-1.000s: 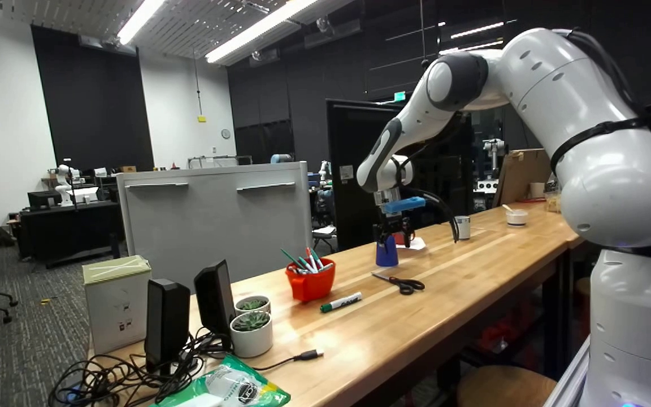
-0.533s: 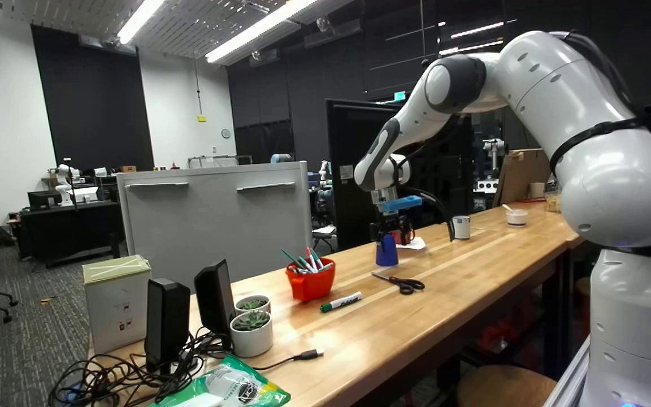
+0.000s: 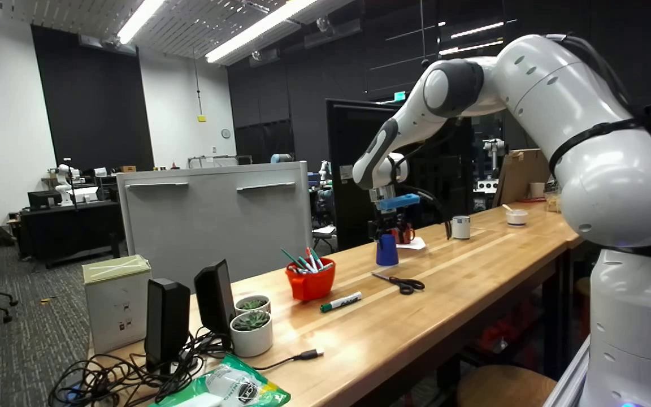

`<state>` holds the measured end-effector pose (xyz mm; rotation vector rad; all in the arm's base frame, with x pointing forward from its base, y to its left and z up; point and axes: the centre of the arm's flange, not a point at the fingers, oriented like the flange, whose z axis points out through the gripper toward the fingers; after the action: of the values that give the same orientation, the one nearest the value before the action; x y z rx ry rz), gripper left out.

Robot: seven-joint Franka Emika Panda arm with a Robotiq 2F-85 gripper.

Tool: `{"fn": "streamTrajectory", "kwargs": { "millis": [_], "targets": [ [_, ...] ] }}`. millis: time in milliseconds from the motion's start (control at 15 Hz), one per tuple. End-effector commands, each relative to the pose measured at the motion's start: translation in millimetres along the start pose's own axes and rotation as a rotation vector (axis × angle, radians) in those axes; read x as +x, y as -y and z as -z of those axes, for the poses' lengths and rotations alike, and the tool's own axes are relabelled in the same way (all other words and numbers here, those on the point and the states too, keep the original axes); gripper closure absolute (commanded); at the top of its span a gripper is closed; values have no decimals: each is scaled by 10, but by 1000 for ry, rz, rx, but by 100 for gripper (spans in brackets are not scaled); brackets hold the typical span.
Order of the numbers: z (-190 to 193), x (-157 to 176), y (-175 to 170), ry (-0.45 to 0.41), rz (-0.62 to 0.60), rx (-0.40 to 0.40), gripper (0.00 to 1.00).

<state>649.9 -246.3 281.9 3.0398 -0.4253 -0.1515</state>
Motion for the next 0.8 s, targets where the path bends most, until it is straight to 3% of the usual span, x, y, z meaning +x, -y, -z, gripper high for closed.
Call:
{"fn": "streamTrajectory", "kwargs": {
  "millis": [0,200,267,333,467,600,733],
  "targets": [
    [-38,146,18,11,39,5,0],
    [-79,205,49,5,70,4,0],
    [-91,219,58,3,77,4,5],
    [-94,226,70,1,86,3,26],
    [-105,221,95,0,97,0,30],
    [-61,213,114,-10,105,-3,41],
    [-37,206,130,-12,108,-5,44]
  ]
}}
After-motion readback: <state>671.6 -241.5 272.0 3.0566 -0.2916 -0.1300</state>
